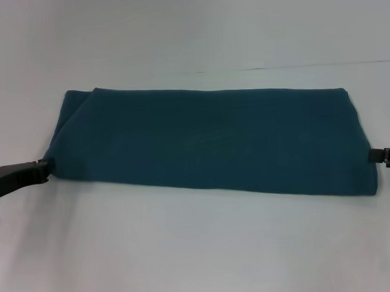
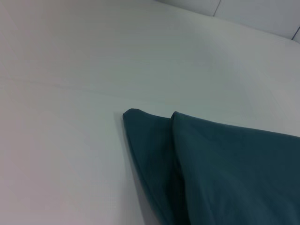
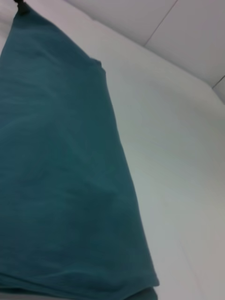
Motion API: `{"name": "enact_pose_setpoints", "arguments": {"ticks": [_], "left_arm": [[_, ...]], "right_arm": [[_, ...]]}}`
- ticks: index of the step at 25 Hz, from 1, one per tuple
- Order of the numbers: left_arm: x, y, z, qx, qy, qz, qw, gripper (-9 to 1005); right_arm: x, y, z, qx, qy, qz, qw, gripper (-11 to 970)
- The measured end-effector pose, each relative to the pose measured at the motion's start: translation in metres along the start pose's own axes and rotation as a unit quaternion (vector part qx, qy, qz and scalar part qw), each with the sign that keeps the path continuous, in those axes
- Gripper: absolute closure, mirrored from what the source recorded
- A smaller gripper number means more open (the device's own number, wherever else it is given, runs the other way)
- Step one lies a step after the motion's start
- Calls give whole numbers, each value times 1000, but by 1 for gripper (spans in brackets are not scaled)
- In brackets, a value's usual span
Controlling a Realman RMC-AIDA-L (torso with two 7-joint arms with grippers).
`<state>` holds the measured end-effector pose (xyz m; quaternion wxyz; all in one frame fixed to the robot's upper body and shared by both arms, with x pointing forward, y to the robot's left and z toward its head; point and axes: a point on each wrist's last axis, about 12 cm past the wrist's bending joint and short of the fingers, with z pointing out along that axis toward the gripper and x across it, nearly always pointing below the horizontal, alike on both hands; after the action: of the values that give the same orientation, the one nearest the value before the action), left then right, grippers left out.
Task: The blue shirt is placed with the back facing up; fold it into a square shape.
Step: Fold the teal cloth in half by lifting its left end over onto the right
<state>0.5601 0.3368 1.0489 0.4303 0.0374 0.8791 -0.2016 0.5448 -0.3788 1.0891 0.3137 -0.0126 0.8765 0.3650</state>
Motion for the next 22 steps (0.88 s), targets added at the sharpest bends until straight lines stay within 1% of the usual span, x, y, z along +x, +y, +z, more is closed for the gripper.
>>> {"name": "enact_pose_setpoints", "arguments": {"ticks": [8, 17, 22], "left_arm": [[-2, 1, 0, -3, -3, 1, 1000, 981], [-5, 0, 1, -2, -4, 4, 1000, 980], [-6, -1, 2, -1, -4, 4, 1000, 981]], "right_arm": [[7, 0, 15, 19, 15, 0, 1000, 167], [11, 0, 33, 40, 19, -4, 999, 168], [11, 0, 34, 45, 21, -6, 999, 181]]}}
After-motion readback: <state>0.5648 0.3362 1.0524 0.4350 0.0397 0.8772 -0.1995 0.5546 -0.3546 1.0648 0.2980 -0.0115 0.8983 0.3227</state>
